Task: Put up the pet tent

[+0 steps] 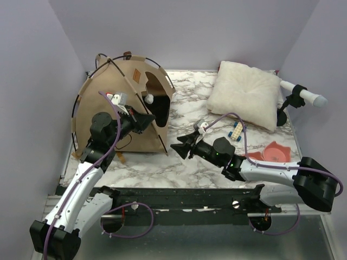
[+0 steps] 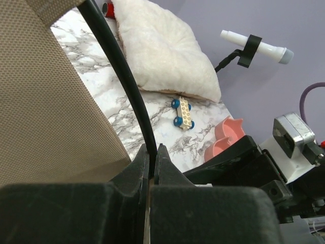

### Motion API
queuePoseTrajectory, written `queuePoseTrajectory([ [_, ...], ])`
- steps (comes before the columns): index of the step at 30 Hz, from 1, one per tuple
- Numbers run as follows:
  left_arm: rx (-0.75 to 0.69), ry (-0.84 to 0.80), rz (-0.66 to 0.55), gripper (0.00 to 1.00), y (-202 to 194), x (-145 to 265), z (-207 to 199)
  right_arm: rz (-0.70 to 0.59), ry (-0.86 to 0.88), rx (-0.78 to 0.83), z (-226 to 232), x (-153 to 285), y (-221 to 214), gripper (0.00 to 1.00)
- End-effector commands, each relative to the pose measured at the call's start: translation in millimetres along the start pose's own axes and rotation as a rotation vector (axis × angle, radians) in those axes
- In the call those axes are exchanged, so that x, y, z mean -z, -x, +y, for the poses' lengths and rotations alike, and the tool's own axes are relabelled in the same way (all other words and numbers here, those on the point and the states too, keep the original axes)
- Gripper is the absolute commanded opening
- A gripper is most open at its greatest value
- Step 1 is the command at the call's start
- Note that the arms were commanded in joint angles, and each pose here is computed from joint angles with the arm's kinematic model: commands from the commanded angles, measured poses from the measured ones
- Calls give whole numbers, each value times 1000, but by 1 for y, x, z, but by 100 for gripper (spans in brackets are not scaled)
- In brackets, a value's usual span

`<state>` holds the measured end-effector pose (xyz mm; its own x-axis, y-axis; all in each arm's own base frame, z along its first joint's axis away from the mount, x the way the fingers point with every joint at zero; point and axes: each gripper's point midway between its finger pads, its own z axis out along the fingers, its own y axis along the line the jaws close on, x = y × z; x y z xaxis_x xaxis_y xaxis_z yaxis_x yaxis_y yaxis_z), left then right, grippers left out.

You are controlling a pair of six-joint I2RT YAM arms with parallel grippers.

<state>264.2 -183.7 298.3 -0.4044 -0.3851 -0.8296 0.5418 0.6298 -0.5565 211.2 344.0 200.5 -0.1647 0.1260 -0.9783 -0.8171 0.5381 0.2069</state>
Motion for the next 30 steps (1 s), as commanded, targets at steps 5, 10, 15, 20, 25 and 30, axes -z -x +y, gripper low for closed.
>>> queuePoseTrajectory([
  [5,-111,-35,21,0,0,1,-3,111,-107,-34,-15,-9,-24,60],
  [10,-189,19,59,49,-7,17,4,102,-170,-3,-25,-9,-7,69],
  [15,-203,193,1,81,2,42,24,92,-273,55,-40,-11,18,76],
  [20,-171,305,-82,84,19,55,34,70,-347,78,-55,-14,36,78],
  [25,-156,258,-101,84,35,39,23,67,-457,43,-78,-13,38,80],
  [30,-182,276,-81,78,52,17,27,38,-544,-18,-105,4,46,81],
])
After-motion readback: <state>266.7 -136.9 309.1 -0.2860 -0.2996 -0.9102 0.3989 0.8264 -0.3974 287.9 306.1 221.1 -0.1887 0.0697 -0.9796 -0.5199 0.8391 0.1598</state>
